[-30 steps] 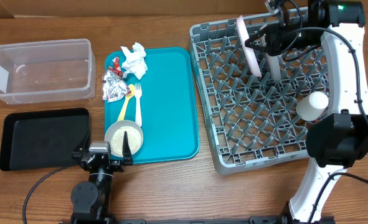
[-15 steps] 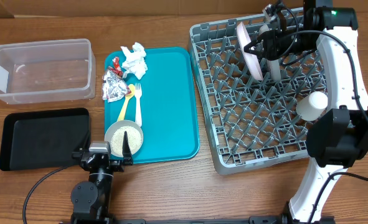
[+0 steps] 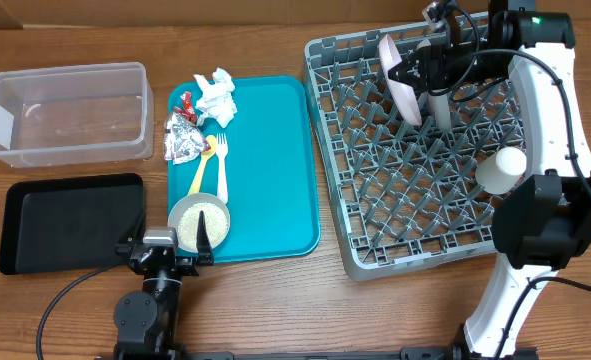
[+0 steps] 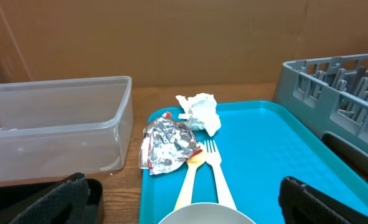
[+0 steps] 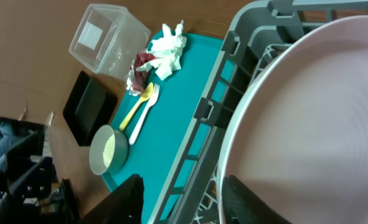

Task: Sort waste into correct bins and load items into the dishwasher rack
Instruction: 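Release the plate and raise the right gripper from the rack, then move the right gripper over the teal tray toward the white fork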

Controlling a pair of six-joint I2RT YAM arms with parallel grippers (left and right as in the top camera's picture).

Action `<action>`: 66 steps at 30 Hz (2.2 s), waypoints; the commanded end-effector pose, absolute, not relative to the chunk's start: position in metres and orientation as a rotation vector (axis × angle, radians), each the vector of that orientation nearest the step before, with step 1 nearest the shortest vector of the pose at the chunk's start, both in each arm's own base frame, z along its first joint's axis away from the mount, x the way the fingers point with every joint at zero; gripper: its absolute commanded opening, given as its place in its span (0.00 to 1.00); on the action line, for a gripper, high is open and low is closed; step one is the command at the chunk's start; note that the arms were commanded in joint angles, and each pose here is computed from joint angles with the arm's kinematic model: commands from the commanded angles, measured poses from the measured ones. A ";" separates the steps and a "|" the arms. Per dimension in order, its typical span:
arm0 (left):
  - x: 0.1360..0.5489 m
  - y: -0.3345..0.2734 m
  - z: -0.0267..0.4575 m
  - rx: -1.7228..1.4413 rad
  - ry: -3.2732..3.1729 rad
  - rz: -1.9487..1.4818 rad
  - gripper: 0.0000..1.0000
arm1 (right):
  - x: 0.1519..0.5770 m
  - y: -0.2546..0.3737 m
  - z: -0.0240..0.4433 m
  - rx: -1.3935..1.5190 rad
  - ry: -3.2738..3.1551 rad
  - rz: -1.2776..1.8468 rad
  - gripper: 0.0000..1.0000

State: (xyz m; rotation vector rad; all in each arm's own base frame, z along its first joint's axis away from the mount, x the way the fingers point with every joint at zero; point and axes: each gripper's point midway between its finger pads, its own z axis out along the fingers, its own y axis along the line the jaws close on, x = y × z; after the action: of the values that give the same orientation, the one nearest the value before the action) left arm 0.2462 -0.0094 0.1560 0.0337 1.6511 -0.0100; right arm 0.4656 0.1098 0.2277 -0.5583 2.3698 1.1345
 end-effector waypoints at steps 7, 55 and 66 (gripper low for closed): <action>0.246 -0.009 0.156 0.042 1.645 -0.005 1.00 | 0.435 0.123 0.304 -0.629 2.236 1.078 0.06; 0.246 -0.010 0.156 0.042 1.645 -0.005 1.00 | 0.342 0.323 0.134 -0.834 2.684 0.580 0.53; 0.246 -0.009 0.156 0.042 1.645 -0.005 1.00 | 0.372 0.352 0.121 -0.807 2.560 0.566 0.67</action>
State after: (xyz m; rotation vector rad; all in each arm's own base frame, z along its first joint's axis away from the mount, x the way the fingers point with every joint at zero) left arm 0.2462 -0.0094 0.1560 0.0337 1.6511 -0.0100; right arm 0.3628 0.3528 0.1180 -0.8390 2.5856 0.5797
